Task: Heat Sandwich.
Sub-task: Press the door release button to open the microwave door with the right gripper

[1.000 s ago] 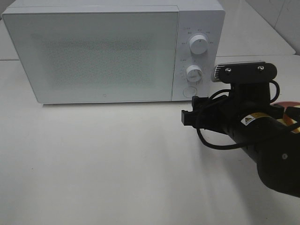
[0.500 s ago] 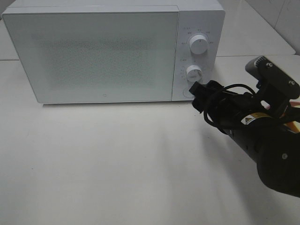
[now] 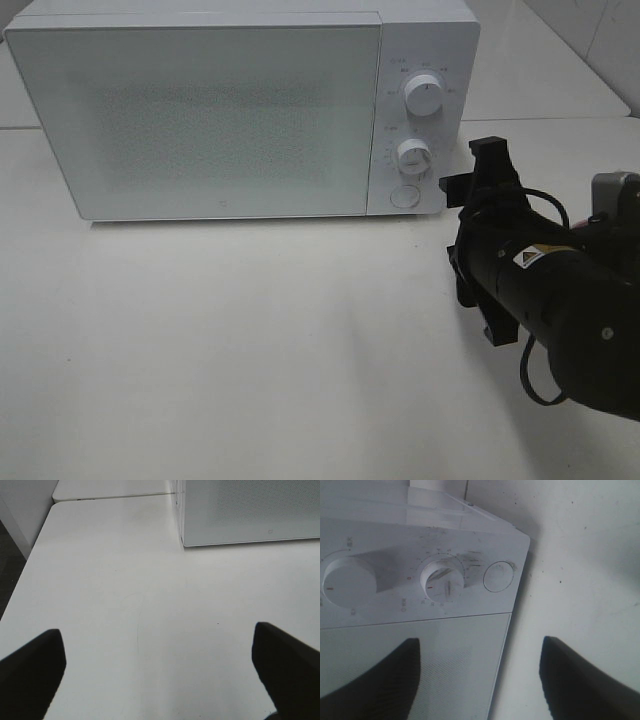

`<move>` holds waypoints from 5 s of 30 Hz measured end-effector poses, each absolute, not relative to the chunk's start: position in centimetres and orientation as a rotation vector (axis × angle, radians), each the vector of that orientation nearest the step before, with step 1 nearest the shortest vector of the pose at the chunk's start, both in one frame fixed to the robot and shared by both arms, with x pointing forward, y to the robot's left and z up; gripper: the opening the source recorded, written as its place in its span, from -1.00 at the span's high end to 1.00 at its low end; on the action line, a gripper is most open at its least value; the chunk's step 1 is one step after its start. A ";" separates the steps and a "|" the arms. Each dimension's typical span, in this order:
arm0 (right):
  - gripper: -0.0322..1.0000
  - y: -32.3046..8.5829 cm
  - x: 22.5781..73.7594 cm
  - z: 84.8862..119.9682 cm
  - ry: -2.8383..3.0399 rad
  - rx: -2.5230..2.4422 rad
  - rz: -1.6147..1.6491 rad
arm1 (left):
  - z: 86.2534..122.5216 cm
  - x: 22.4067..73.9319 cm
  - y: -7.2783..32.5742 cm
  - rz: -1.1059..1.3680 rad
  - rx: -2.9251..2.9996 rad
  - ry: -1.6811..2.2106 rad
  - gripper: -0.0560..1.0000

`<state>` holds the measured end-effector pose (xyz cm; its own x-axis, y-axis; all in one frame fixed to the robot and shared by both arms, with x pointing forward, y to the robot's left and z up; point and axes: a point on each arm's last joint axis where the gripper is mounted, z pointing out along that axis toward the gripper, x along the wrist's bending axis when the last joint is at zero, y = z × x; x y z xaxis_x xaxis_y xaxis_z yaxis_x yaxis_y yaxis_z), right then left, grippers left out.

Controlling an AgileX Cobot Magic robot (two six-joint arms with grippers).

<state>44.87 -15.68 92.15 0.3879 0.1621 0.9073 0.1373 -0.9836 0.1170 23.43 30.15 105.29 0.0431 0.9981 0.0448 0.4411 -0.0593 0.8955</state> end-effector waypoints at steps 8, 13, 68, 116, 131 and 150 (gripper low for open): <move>0.23 -15.6 44.8 92.0 0.151 2.686 1.706 | 105.3 23.4 30.2 0.972 1.596 1.487 -0.91; 0.77 -15.6 44.8 92.0 0.149 2.687 1.706 | 105.3 23.4 30.2 0.972 1.596 1.487 -0.91; 0.92 -14.6 56.6 85.6 0.141 2.779 1.635 | 105.3 23.4 30.2 0.972 1.596 1.487 -0.91; 0.92 -14.1 59.3 84.5 0.086 2.713 1.643 | 105.3 23.4 30.2 0.973 1.596 1.486 -0.91; 0.92 -14.0 59.3 84.9 0.083 2.727 1.633 | 105.3 23.4 30.2 0.973 1.596 1.486 -0.91; 0.92 -15.1 58.0 86.6 0.187 2.762 1.608 | 105.3 23.4 30.2 0.973 1.596 1.486 -0.91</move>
